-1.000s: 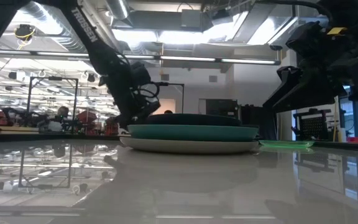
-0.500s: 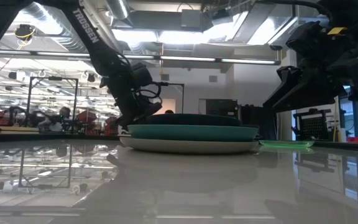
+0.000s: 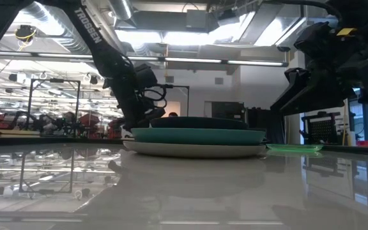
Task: Stack plastic plates
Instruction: Stack the transparent blue plate on top of the transparent pink plate
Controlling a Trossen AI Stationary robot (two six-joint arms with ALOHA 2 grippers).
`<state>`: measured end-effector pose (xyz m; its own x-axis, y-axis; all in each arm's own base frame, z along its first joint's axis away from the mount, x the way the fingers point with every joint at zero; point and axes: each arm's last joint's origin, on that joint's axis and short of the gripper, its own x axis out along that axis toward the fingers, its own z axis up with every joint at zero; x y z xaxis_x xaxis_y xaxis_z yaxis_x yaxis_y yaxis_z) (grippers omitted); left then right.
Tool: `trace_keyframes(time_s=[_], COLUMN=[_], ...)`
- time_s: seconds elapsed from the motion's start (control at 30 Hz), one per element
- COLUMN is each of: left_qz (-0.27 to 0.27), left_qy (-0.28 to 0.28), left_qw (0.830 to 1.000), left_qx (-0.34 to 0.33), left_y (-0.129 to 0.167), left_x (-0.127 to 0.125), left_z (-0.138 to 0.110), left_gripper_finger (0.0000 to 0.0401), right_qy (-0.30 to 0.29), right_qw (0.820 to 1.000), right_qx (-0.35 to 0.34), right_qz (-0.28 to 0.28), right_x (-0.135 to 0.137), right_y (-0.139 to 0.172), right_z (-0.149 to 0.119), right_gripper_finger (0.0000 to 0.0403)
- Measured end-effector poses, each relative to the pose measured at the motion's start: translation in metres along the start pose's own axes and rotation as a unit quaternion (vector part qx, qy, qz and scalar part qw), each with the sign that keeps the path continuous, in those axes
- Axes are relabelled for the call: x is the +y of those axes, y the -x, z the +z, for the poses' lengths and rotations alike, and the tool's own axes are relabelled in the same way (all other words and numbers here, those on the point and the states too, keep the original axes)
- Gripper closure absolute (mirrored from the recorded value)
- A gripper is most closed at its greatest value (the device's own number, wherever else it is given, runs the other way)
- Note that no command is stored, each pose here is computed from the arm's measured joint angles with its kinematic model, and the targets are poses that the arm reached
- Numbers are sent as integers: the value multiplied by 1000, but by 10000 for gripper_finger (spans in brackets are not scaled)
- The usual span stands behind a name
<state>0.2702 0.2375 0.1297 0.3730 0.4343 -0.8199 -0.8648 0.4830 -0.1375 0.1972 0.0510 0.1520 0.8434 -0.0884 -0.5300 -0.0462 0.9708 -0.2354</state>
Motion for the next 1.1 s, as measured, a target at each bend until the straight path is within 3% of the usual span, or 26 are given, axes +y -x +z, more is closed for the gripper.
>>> trace_keyframes(time_s=[0.17, 0.37, 0.67, 0.9, 1.1], left_qz=[-5, -26, -92, -135, -97], left_qy=[-3, -23, -74, -155, -191], left_qw=[1000, 995, 981, 970, 971], left_qx=[-28, -89, -155, -129, -107], left_y=[17, 63, 125, 123, 100], left_x=[-2, -12, -47, -93, -117], left_z=[9, 24, 22, -8, -33], left_gripper_finger=[399, 400, 400, 401, 400], right_qy=[1, 1, -2, -3, -4], right_qw=[1000, 1000, 1000, 1000, 1000], right_qx=[3, 3, 2, 2, -1], right_qz=[0, 0, 0, 0, 0], right_x=[0, 0, 0, 0, 0], right_y=[0, 0, 0, 0, 0], right_z=[-1, -1, 0, 0, 0], right_gripper_finger=[244, 244, 244, 244, 244])
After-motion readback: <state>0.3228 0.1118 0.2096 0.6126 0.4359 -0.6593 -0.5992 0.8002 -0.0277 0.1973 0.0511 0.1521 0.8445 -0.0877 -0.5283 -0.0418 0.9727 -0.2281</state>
